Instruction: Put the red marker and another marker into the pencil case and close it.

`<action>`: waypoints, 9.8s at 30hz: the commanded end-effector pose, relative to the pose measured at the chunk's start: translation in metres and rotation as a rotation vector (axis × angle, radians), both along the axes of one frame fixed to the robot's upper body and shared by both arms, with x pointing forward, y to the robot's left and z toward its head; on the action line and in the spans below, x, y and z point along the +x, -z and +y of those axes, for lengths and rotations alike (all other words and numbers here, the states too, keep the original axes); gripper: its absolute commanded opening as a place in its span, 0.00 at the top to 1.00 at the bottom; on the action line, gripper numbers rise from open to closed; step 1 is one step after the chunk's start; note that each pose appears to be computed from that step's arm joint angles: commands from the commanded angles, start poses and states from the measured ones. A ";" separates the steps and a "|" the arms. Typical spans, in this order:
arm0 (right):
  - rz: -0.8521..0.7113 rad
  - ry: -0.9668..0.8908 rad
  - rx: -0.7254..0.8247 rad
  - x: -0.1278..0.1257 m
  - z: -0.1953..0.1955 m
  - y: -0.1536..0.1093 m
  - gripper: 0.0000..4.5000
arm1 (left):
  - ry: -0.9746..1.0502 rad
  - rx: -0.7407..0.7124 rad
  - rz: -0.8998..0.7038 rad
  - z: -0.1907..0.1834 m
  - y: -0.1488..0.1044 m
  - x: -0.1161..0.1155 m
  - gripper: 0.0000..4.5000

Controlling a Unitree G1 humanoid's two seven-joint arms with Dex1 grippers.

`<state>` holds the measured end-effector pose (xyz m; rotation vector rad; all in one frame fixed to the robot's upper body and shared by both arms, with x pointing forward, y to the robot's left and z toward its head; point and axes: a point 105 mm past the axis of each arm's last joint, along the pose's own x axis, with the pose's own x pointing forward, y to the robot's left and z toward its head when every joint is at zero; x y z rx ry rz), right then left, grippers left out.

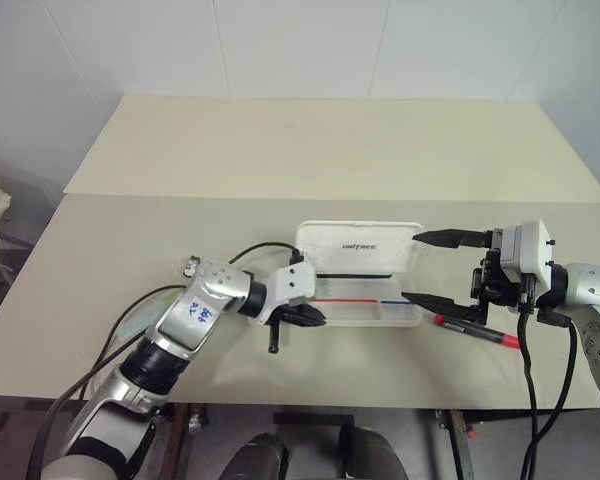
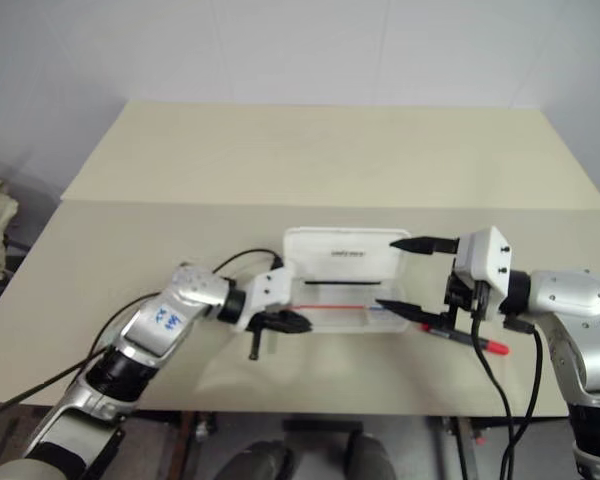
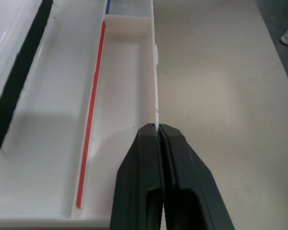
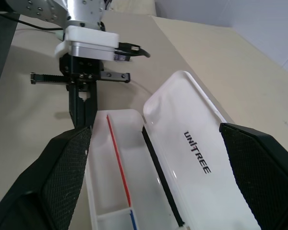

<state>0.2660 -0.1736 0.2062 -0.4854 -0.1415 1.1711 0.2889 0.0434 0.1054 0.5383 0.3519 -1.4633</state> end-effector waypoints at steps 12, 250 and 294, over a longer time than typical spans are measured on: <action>-0.033 -0.014 -0.003 -0.005 0.002 -0.009 0.00 | -0.044 -0.073 0.064 -0.009 0.001 -0.002 0.47; 0.009 0.010 -0.095 -0.016 -0.026 0.012 0.00 | 0.062 -0.308 -0.197 0.024 -0.026 0.010 0.75; 0.001 -0.001 -0.062 -0.008 -0.013 0.016 0.00 | 0.118 -0.415 -0.133 0.016 -0.036 -0.013 0.01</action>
